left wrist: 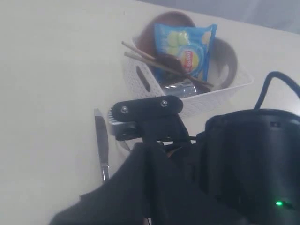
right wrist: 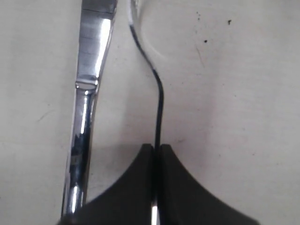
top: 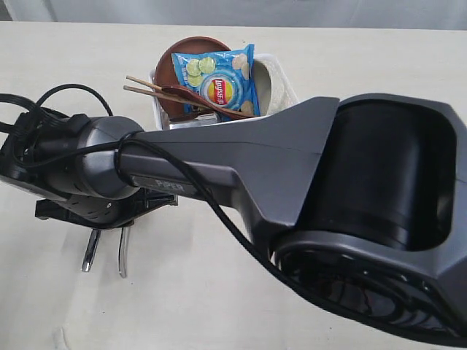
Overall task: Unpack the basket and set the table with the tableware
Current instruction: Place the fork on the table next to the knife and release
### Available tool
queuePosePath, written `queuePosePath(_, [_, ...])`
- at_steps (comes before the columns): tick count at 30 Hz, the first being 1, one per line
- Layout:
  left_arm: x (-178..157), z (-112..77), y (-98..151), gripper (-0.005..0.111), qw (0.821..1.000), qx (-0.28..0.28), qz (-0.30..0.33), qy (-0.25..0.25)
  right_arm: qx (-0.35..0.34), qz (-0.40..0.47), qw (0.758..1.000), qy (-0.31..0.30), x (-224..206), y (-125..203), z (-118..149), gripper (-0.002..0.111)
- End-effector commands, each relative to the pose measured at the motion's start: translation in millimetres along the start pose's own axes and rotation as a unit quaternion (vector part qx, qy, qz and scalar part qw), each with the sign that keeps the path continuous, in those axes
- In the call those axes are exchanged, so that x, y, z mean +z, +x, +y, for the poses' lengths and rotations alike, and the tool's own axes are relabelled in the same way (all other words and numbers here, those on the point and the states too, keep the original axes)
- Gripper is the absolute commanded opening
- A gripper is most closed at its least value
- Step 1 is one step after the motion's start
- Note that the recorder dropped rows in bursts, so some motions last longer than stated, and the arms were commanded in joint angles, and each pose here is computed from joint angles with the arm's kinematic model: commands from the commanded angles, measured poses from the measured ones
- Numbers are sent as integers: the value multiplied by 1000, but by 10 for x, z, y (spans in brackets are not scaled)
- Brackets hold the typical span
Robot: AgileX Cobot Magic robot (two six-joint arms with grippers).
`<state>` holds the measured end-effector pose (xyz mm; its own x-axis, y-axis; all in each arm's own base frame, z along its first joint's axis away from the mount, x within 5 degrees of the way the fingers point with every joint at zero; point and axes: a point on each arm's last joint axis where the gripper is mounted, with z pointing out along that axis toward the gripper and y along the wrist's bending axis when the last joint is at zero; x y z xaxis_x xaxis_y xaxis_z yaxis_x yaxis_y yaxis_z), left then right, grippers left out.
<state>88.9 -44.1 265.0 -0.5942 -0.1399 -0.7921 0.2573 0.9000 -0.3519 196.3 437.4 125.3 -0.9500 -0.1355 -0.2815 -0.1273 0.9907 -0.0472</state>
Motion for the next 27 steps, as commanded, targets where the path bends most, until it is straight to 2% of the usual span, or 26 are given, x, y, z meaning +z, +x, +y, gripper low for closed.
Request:
queuePosePath(1, [-3, -2, 7, 0, 1000, -1, -4, 3, -8, -7, 1000, -4, 23, -4, 21, 9])
queuePosePath(2, [-3, -2, 7, 0, 1000, -1, -4, 3, -9, -8, 1000, -8, 23, -7, 28, 23])
queuePosePath(4, [-3, -2, 9, 0, 1000, -1, -3, 3, -10, -10, 1000, -7, 23, -10, 26, 43])
queuePosePath(5, [-3, -2, 9, 0, 1000, -1, -3, 3, -10, -11, 1000, -6, 23, -12, 26, 44])
queuePosePath(10, [-3, -2, 9, 0, 1000, -1, -3, 3, -13, -28, 999, -30, -64, -58, 51, 37])
queuePosePath(15, [-3, -2, 9, 0, 1000, -1, -3, 3, -32, -28, 999, 7, -120, -72, -30, 36])
queuePosePath(20, [-3, -1, 12, 0, 1000, -1, -1, 3, -37, -29, 999, 11, -120, -73, -37, 34])
queuePosePath(27, [-3, -1, 12, 0, 1000, -1, -1, 3, -46, -28, 999, 11, -120, -71, -36, 2])
